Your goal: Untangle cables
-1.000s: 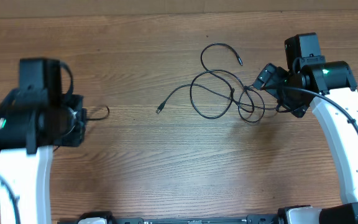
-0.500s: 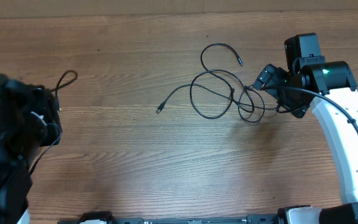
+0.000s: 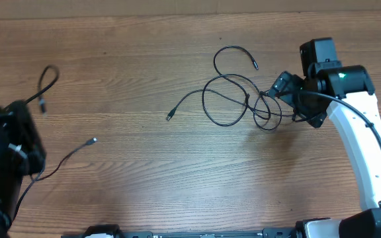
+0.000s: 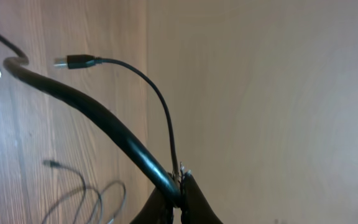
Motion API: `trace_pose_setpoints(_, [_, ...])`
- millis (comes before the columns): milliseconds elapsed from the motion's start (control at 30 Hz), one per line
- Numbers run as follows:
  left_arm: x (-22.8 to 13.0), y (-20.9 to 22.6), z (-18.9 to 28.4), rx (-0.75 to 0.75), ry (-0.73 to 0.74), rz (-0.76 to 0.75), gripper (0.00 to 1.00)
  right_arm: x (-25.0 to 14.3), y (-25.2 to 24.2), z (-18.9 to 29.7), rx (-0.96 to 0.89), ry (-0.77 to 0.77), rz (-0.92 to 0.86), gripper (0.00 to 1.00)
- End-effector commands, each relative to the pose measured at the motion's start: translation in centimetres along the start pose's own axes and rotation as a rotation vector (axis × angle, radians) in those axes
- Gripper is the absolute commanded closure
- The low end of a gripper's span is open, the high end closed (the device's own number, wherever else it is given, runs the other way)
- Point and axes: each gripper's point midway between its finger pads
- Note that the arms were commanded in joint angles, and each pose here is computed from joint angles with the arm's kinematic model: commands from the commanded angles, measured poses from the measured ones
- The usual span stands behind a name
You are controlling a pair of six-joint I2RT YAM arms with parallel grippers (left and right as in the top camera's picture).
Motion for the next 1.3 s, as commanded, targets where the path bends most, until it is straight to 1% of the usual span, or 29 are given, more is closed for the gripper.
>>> trace_pose_setpoints(0, [4.8, -0.3, 2.0, -0.043, -0.26, 0.028, 0.96, -1.2, -0.6, -1.7, -0.025, 0.041, 0.009, 0.0])
trace_pose_setpoints(100, [8.0, 1.2, 3.1, 0.002, -0.453, 0.039, 0.96, -1.9, -1.0, -2.6, -0.039, 0.062, 0.008, 0.0])
trace_pose_setpoints(167, [9.4, 1.3, 3.4, 0.015, -0.556, -0.01, 0.96, -2.3, -1.3, -3.1, -0.046, 0.075, 0.008, 0.0])
trace_pose_setpoints(367, [11.4, 1.9, 2.2, 0.086, -0.752, -0.085, 0.96, -3.6, -1.2, -4.1, -0.021, 0.127, 0.005, 0.0])
trace_pose_setpoints(467, [11.7, 2.3, 0.6, 0.143, -0.821, -0.137, 0.95, -3.6, -1.2, -4.1, -0.022, 0.128, 0.006, 0.0])
trace_pose_setpoints(567, [11.6, 2.8, -2.0, 0.226, -0.867, -0.209, 0.96, -3.6, -1.2, -4.1, -0.02, 0.125, 0.005, 0.0])
trace_pose_setpoints(733, [11.5, 3.8, -6.9, 0.367, -0.905, -0.264, 0.95, -3.4, -1.1, -4.1, -0.016, 0.119, 0.006, 0.0])
trace_pose_setpoints(833, [11.6, 4.9, -10.0, 0.471, -0.9, -0.277, 0.93, -3.3, -1.0, -4.1, -0.012, 0.114, 0.006, 0.0])
trace_pose_setpoints(867, [11.8, 5.7, -11.4, 0.525, -0.892, -0.276, 0.93, -3.2, -0.9, -4.2, -0.01, 0.111, 0.006, 0.0])
trace_pose_setpoints(933, [12.1, 6.6, -13.0, 0.587, -0.881, -0.27, 0.95, -3.1, -0.8, -4.2, -0.007, 0.107, 0.006, 0.0])
trace_pose_setpoints(1067, [13.3, 9.3, -16.1, 0.739, -0.842, -0.216, 0.94, -3.1, -0.8, -4.2, -0.005, 0.104, 0.006, 0.0])
trace_pose_setpoints(1167, [14.4, 12.0, -18.2, 0.859, -0.795, -0.131, 0.94, -3.1, -0.8, -4.2, -0.005, 0.104, 0.006, 0.0])
trace_pose_setpoints(1200, [14.9, 13.2, -19.0, 0.916, -0.763, -0.093, 0.93, -3.0, -0.8, -4.2, -0.005, 0.104, 0.006, 0.0])
trace_pose_setpoints(1267, [15.4, 14.8, -20.0, 0.985, -0.716, -0.052, 0.93, -3.0, -0.8, -4.2, -0.004, 0.102, 0.006, 0.0])
Point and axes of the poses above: each gripper's point midway between its finger pads, its own z axis back along the fingers, its own y axis along the line the jaws close on, x = y × z, and after that the axes turned 6 degrees about z, right-handed
